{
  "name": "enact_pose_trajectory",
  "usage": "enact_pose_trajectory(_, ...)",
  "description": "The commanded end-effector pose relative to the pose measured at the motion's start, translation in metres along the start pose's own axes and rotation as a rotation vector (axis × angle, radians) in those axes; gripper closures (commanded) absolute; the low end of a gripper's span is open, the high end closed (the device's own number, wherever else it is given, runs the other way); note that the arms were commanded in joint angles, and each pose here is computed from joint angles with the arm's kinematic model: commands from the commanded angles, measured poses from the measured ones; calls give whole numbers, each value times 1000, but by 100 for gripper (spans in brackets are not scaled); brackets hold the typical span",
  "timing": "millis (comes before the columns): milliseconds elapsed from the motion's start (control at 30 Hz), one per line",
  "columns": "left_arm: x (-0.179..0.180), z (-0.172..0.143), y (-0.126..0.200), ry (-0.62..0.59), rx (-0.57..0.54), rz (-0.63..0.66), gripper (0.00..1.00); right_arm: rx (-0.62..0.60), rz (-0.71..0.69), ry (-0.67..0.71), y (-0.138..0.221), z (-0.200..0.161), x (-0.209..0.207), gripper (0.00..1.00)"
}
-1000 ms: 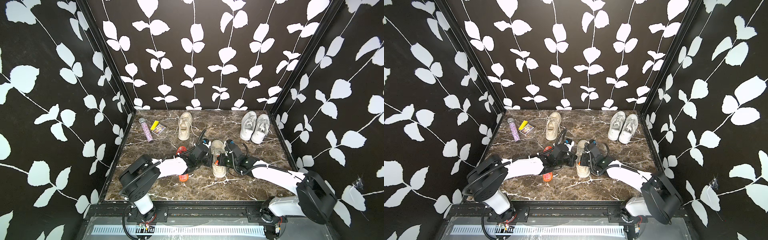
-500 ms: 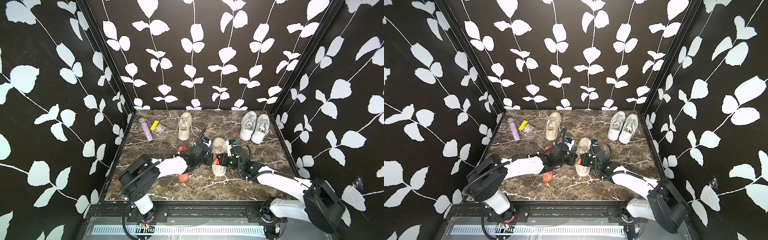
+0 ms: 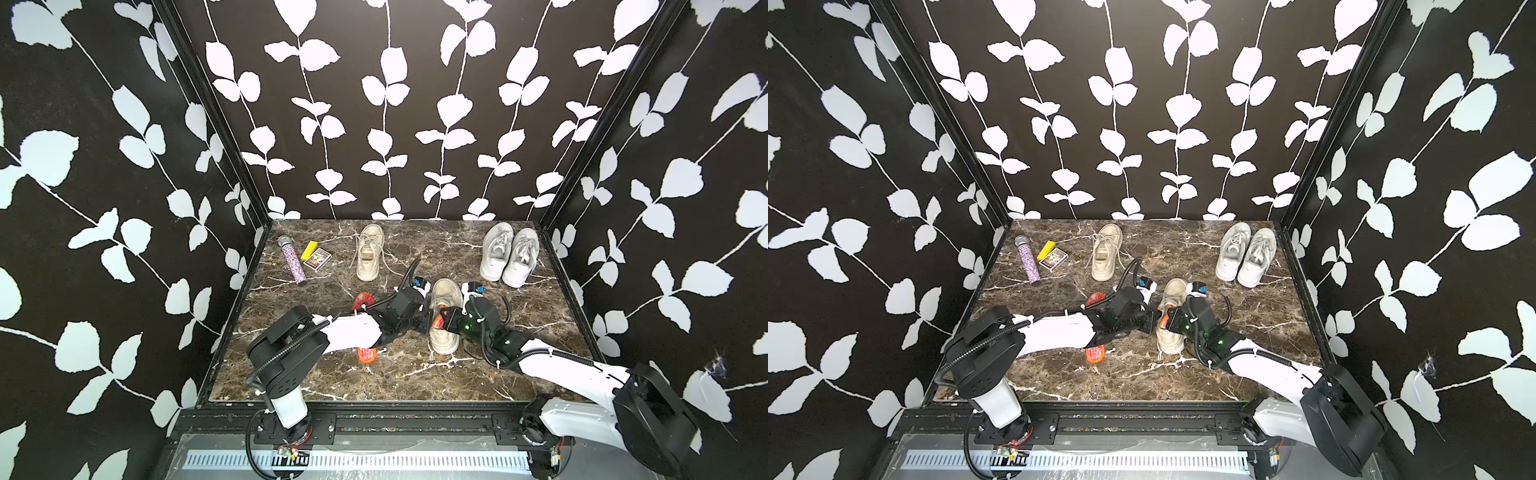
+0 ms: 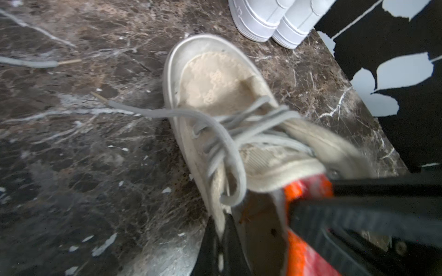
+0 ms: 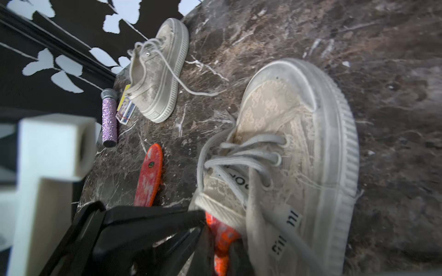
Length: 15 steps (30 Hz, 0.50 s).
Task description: Remove the insole from the shoe
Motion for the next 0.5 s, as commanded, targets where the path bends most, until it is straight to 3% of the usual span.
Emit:
enact_pose_trajectory(0, -9, -23, -1, -79, 123, -13, 100, -302, 112, -142, 18, 54, 19, 100)
enact_pose_trajectory(300, 5, -29, -1, -128, 149, 102, 100, -344, 216, -117, 32, 63, 24, 100)
enact_pose_trajectory(467, 21, -23, -6, -68, 137, 93, 100, -319, 291, -97, 36, 64, 33, 100)
Point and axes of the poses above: each gripper's point midway between its finger pads, its own y axis back along the fingers, its own x axis along the line the jaws close on, z = x × y, the point moved 8 cm from there along y, back along the fingers, and after that the axes turned 6 degrees about y, right-handed, at the moved point
